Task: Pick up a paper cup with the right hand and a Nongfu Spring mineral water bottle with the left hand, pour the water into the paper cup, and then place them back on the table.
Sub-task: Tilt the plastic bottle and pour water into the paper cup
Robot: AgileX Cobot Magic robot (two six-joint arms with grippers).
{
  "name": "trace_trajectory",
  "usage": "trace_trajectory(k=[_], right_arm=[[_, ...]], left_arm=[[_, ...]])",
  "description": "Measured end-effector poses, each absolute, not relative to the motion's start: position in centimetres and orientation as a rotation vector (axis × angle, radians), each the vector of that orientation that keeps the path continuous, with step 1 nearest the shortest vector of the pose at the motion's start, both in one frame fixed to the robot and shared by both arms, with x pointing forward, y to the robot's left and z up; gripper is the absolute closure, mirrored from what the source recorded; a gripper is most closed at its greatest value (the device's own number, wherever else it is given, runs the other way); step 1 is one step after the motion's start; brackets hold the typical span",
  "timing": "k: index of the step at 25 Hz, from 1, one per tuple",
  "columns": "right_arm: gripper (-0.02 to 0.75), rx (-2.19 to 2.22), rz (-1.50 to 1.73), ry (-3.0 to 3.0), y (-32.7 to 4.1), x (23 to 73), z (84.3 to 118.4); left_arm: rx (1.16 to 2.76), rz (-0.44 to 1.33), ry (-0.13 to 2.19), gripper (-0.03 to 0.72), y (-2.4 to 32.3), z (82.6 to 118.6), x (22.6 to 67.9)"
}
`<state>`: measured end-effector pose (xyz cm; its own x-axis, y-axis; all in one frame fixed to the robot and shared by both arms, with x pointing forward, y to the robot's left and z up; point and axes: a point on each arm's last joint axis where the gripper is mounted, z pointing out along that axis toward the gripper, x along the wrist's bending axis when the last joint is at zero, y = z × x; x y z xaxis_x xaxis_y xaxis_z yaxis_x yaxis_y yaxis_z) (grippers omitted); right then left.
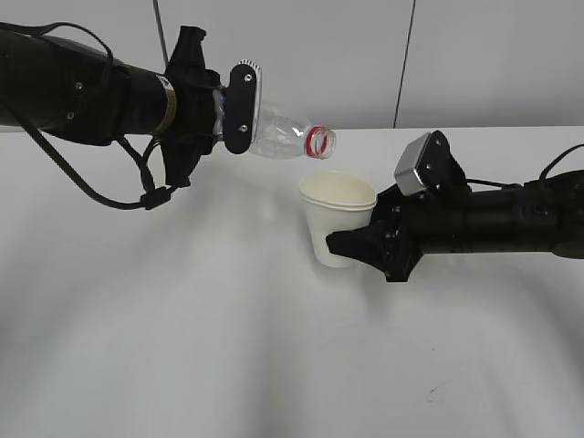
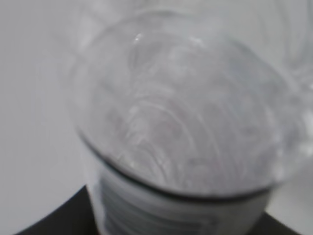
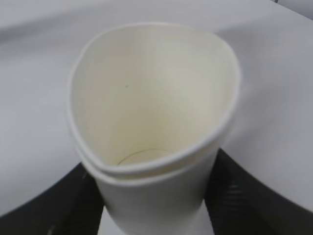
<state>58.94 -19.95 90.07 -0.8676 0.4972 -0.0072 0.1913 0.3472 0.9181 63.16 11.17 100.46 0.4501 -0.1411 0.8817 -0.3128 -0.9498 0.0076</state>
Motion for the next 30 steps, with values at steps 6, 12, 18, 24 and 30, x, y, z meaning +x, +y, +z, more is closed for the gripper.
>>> trace_trajectory(k=[6, 12, 18, 24, 30], right_arm=[[0.307, 0.616, 1.530, 2.359, -19.9, 58.7, 89.9], [0.307, 0.617, 1.530, 2.365, -19.9, 58.7, 89.9], [0.307, 0.620, 1.531, 2.365, -19.9, 58.7, 89.9], [0.307, 0.620, 1.531, 2.365, -19.9, 58.7, 89.9], [0.307, 0.620, 1.531, 2.365, -19.9, 58.7, 89.9]], left_arm=[[2.530, 1.559, -0.455, 0.380, 10.4, 100.6, 62.8], [2.529, 1.574, -0.469, 0.381, 9.9, 100.7, 62.6], [2.529, 1.577, -0.472, 0.380, 9.9, 100.7, 62.5], [2.531, 1.582, -0.469, 0.380, 9.9, 100.7, 62.6], [2.538, 1.596, -0.502, 0.380, 9.9, 100.7, 62.6]])
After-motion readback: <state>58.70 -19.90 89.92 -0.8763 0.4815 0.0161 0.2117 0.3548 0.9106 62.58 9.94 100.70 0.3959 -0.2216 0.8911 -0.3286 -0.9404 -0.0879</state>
